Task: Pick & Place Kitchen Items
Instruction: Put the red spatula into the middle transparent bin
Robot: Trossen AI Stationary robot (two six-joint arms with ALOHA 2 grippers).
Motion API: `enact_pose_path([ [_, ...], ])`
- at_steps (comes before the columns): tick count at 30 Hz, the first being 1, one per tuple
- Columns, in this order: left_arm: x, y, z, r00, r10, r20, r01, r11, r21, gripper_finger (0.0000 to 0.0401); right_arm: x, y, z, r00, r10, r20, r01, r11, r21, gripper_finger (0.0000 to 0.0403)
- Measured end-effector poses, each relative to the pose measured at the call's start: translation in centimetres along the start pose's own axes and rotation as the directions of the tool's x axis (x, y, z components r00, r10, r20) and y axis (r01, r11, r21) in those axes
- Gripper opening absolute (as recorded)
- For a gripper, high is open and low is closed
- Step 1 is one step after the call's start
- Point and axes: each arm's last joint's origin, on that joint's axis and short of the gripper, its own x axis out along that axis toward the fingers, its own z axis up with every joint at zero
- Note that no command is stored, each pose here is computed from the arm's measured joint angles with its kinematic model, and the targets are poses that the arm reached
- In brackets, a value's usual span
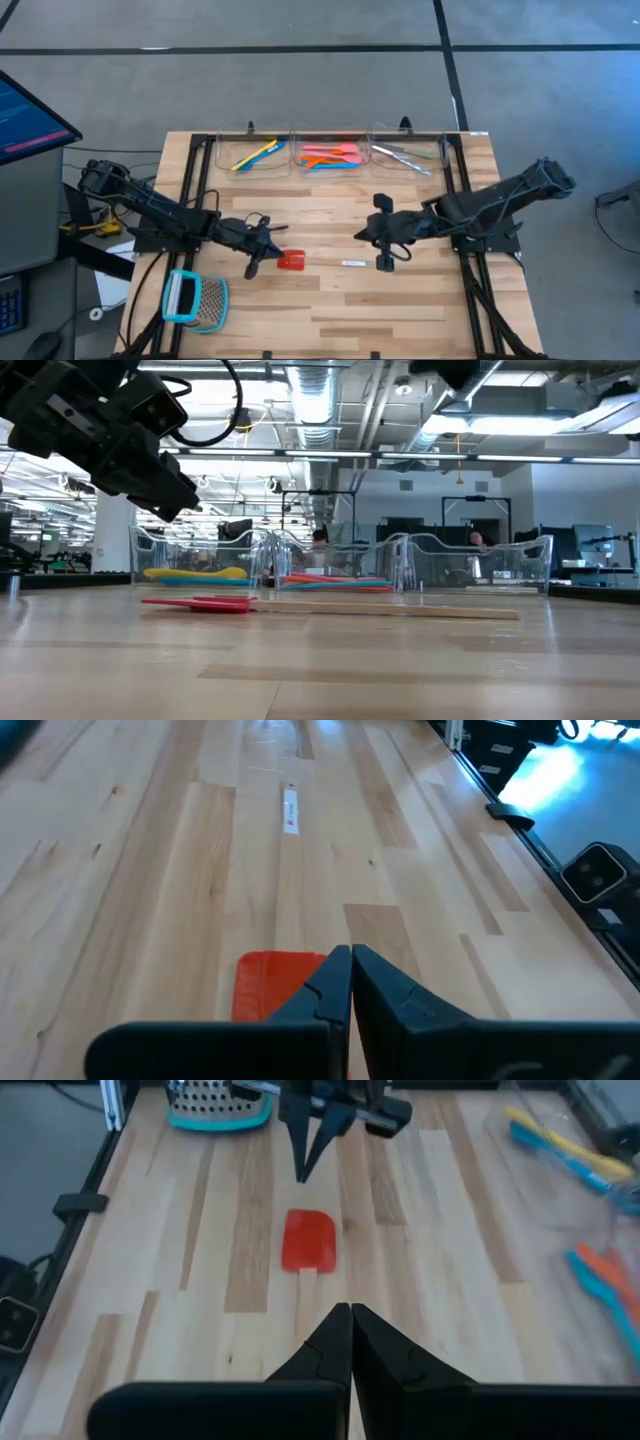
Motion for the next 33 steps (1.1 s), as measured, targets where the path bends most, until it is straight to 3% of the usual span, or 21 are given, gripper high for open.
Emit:
enact_pose_path([
  [10,0.0,0.0,-0.2,1.000,0.008,-0.018,-0.008,1.000,-0.010,0.0003,3.9,-0.7,-8.7,0.967,0.039,0.251,-0.076,0.987,0.142,0.0000],
  [14,0.0,0.1,-0.6,0.994,0.100,-0.037,-0.102,0.993,-0.056,0.0003,5.6,-0.8,-11.0,0.958,-0.013,0.285,-0.054,0.973,0.223,0.0000],
  [22,-0.9,-3.3,-1.6,0.945,0.324,0.041,-0.326,0.935,0.138,0.0002,8.6,-0.5,-13.1,0.977,-0.071,0.199,0.009,0.955,0.295,0.0000],
  [33,0.3,-7.5,1.1,0.939,0.339,0.058,-0.343,0.911,0.227,0.0001,9.5,-0.7,-12.9,0.969,-0.053,0.240,-0.030,0.943,0.331,0.0000],
])
